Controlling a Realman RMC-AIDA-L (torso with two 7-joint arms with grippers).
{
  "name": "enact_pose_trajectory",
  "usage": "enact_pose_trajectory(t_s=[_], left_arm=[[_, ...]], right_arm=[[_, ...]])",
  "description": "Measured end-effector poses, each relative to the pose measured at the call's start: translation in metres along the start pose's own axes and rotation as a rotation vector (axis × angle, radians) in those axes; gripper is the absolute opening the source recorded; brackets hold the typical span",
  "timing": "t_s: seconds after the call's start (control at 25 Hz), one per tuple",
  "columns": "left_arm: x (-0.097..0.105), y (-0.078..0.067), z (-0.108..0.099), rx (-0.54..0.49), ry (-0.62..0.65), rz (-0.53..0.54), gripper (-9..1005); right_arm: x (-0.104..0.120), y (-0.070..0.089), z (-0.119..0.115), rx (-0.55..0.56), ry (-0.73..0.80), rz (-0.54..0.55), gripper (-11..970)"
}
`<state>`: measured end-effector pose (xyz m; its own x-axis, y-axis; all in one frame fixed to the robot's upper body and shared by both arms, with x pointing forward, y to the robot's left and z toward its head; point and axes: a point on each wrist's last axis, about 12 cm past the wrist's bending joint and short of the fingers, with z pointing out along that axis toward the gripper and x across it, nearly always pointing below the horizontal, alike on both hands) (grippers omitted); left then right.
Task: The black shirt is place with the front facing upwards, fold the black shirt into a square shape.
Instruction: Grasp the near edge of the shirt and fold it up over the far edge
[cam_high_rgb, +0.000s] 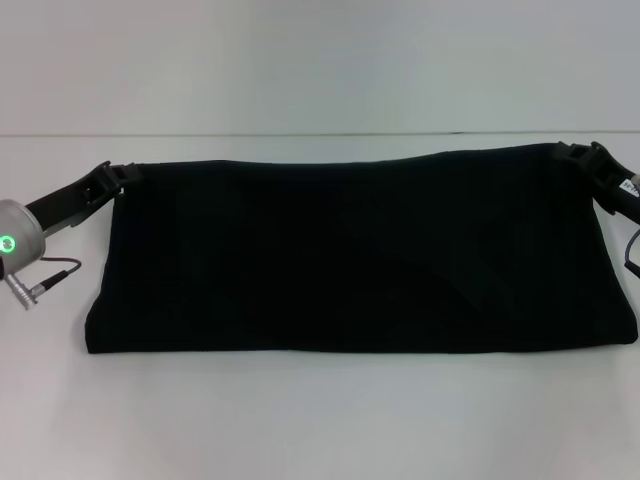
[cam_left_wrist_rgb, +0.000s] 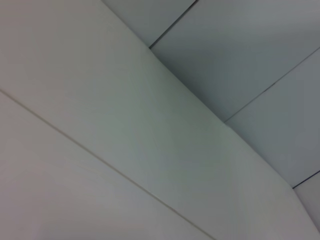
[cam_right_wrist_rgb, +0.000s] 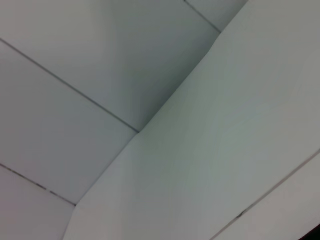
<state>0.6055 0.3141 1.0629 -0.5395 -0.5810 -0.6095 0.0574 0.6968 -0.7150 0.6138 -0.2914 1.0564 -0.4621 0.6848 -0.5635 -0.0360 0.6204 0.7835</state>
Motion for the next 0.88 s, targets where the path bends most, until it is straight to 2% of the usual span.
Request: enact_pose_trajectory(t_s=[0.48, 0.88], left_arm=[[0.003, -0.001, 0.005, -0.028, -0.021, 0.013, 18], [0.009, -0.007, 0.015, -0.058, -0.062, -0.002, 31]], right_arm=[[0.002, -0.003, 0.002, 0.035, -0.030, 0.000, 56], [0.003, 0.004, 0.013, 0.053, -0.023, -0.072, 73]])
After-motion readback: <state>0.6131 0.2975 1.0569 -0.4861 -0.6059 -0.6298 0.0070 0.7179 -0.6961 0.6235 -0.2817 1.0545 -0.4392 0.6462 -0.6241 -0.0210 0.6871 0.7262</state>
